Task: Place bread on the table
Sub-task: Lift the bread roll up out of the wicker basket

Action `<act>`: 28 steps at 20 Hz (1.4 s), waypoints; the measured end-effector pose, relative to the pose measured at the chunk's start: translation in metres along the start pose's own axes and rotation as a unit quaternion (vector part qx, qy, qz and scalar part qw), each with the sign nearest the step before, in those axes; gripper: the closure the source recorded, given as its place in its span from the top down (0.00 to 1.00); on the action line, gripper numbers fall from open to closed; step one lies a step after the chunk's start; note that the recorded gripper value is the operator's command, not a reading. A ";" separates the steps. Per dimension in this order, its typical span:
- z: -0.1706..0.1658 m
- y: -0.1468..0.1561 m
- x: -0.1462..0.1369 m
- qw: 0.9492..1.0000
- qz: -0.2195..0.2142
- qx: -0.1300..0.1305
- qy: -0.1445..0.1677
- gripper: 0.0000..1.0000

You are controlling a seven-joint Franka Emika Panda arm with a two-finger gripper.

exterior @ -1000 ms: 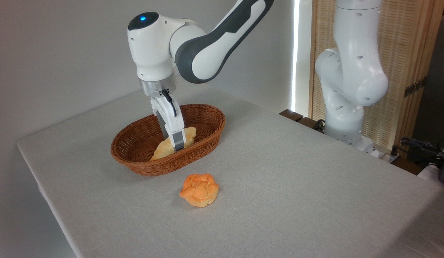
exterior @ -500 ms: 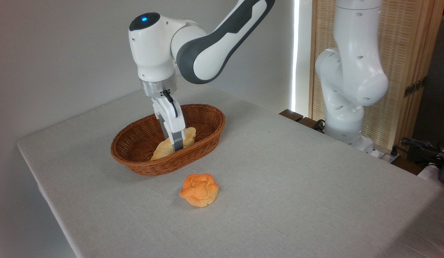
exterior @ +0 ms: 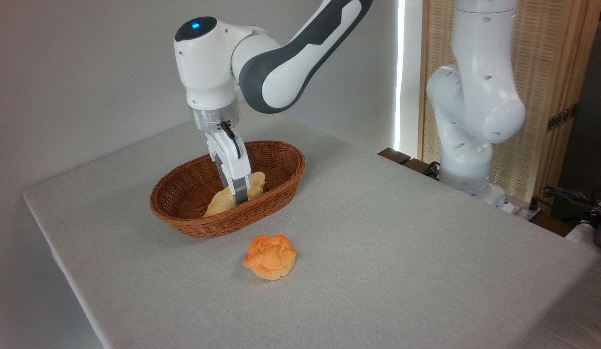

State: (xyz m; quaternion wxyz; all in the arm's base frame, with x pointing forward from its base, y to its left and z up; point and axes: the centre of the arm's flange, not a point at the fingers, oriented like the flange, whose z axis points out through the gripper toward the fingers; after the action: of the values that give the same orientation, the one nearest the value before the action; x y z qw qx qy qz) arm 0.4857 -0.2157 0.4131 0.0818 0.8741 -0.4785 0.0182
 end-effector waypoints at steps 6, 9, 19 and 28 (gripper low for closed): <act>-0.003 -0.002 -0.002 1.000 -0.005 0.000 0.005 0.17; -0.008 -0.004 0.000 1.000 -0.015 -0.005 0.021 0.17; -0.038 -0.018 0.008 0.996 -0.058 -0.007 0.073 0.18; -0.110 -0.053 -0.020 0.989 -0.107 0.009 0.105 0.27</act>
State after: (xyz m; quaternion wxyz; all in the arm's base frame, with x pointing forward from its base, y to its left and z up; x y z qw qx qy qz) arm 0.5248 -0.1529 0.5130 0.1249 0.9140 -0.3713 0.1056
